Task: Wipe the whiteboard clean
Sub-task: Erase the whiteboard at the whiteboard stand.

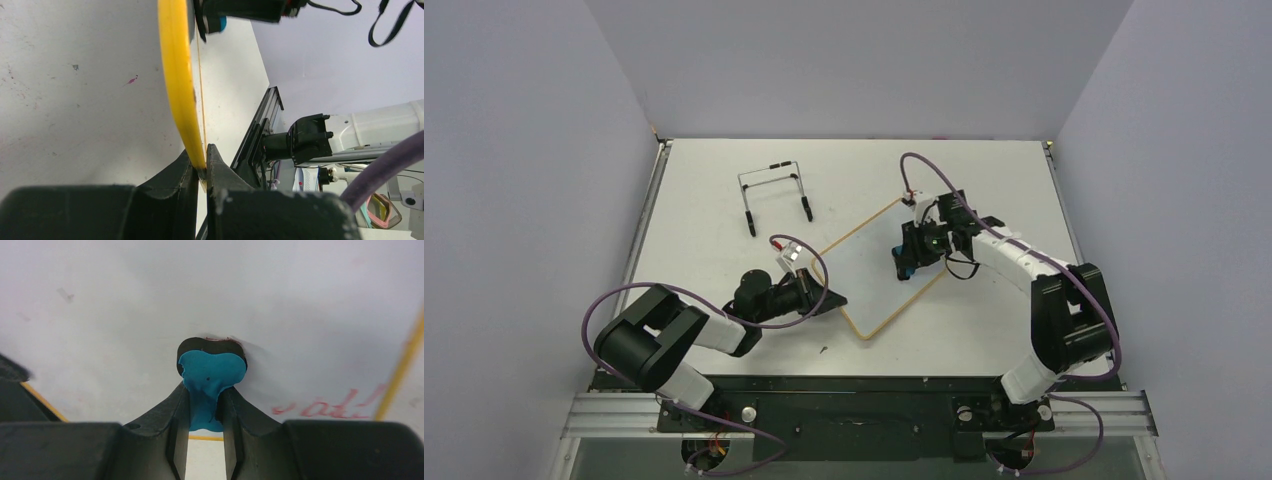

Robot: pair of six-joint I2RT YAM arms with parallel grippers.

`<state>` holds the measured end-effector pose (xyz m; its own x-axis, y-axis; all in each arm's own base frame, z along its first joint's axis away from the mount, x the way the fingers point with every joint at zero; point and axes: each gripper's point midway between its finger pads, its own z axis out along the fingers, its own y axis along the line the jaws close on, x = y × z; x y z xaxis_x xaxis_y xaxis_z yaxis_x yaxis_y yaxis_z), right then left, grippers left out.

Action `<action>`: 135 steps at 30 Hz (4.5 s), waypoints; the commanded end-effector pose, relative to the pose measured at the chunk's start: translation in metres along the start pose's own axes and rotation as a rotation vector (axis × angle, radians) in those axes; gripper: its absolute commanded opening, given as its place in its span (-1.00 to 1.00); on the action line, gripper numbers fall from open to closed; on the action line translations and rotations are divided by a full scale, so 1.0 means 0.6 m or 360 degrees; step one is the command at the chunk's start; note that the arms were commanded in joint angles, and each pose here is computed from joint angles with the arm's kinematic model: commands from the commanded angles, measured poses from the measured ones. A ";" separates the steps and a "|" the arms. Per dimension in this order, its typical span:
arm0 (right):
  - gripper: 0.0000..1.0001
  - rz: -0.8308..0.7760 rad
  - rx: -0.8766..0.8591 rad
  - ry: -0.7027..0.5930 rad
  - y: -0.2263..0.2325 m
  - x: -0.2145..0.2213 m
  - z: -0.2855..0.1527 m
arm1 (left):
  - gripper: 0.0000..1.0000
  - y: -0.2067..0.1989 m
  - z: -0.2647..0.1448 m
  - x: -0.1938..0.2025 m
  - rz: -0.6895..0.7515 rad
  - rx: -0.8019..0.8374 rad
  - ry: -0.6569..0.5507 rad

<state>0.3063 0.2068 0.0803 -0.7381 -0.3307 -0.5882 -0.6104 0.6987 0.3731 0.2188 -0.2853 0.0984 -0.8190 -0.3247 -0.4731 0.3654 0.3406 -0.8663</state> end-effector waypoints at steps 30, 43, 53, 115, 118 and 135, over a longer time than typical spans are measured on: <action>-1.00 -0.0103 0.0360 -0.0190 -0.038 -0.058 -0.032 | -1.00 -0.088 0.011 -0.040 0.0215 0.0308 -0.0099; -1.00 -0.0731 -0.0025 -0.0077 0.186 -0.063 0.013 | -1.00 -0.102 0.029 -0.046 0.0193 0.0328 -0.0076; -1.00 -0.0311 0.0489 -0.0032 -0.031 -0.088 0.008 | -1.00 -0.119 0.026 -0.039 0.0228 0.0393 -0.0049; -1.00 0.0088 0.0599 0.0396 -0.163 0.096 -0.038 | -1.00 -0.098 0.022 -0.034 0.0151 0.0323 -0.0013; -1.00 0.0055 0.0441 0.0406 -0.133 0.098 -0.029 | -1.00 -0.098 0.023 -0.033 0.0154 0.0328 -0.0007; -1.00 -0.0020 0.0278 0.0291 -0.094 0.019 -0.027 | -1.00 -0.092 0.027 -0.030 0.0149 0.0317 0.0012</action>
<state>0.2732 0.1928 0.0713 -0.7124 -0.5558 -0.4285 -0.6970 0.6316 0.3394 0.2195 -0.2962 0.1004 -0.8534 -0.3012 -0.4255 0.3277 0.3247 -0.8872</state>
